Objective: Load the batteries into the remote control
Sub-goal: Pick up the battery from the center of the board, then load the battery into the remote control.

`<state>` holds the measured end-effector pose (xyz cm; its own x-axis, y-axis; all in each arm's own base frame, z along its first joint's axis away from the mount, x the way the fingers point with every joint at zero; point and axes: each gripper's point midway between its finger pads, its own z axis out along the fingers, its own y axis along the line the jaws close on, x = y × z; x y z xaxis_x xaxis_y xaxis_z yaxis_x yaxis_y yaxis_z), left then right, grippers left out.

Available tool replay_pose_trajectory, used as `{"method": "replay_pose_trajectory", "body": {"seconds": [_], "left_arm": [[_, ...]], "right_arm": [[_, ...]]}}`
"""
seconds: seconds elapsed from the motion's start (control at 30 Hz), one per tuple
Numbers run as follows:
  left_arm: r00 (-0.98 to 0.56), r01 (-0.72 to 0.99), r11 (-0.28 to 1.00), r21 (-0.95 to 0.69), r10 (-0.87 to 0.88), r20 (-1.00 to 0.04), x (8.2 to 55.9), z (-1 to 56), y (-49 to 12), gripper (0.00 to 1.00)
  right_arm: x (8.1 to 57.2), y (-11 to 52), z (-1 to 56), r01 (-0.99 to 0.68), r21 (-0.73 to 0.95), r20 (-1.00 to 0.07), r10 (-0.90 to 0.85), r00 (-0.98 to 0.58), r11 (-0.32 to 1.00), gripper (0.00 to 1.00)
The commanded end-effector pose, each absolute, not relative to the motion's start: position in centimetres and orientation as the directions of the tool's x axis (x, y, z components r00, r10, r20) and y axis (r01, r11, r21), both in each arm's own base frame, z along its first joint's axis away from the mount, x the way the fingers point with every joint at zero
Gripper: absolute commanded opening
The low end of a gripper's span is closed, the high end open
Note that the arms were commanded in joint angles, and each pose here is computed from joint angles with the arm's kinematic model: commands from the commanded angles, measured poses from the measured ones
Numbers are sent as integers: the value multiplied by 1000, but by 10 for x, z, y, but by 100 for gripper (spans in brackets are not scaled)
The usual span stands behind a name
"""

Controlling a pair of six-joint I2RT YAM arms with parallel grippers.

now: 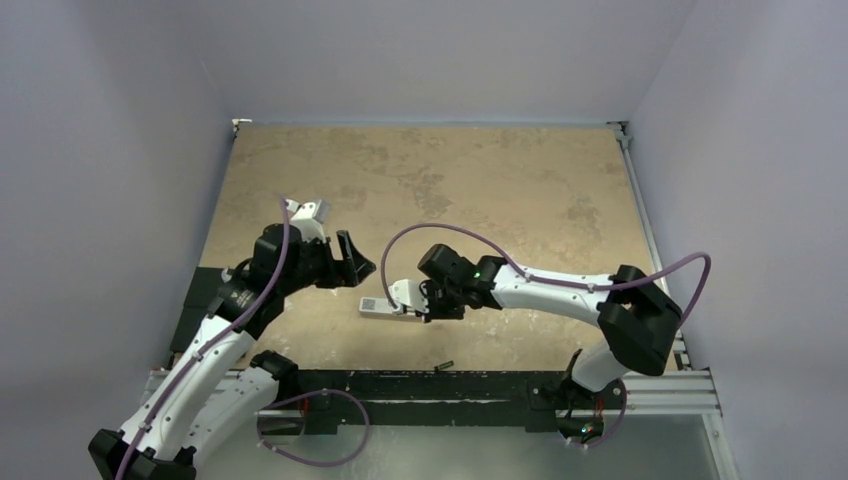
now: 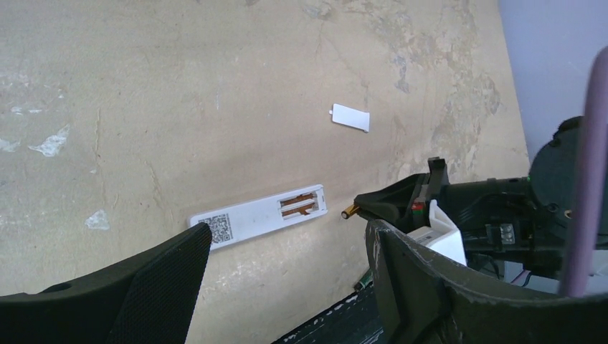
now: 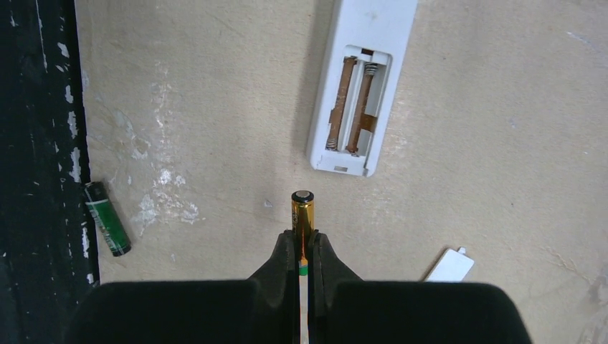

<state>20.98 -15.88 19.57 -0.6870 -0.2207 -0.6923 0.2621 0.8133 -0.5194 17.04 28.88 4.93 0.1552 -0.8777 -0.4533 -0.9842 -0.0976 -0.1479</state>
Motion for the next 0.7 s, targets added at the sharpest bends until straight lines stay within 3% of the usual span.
{"method": "replay_pose_trajectory", "body": {"seconds": [0.0,0.67], "left_arm": [[-687,183,825,-534,-281,-670,216,189,-152,79],[-751,-32,807,-590,-409,-518,207,126,-147,73]], "right_arm": [[178,300,73,-984,-175,-503,-857,113,-27,0],[191,329,77,-992,-111,-499,-867,4,59,0]]}}
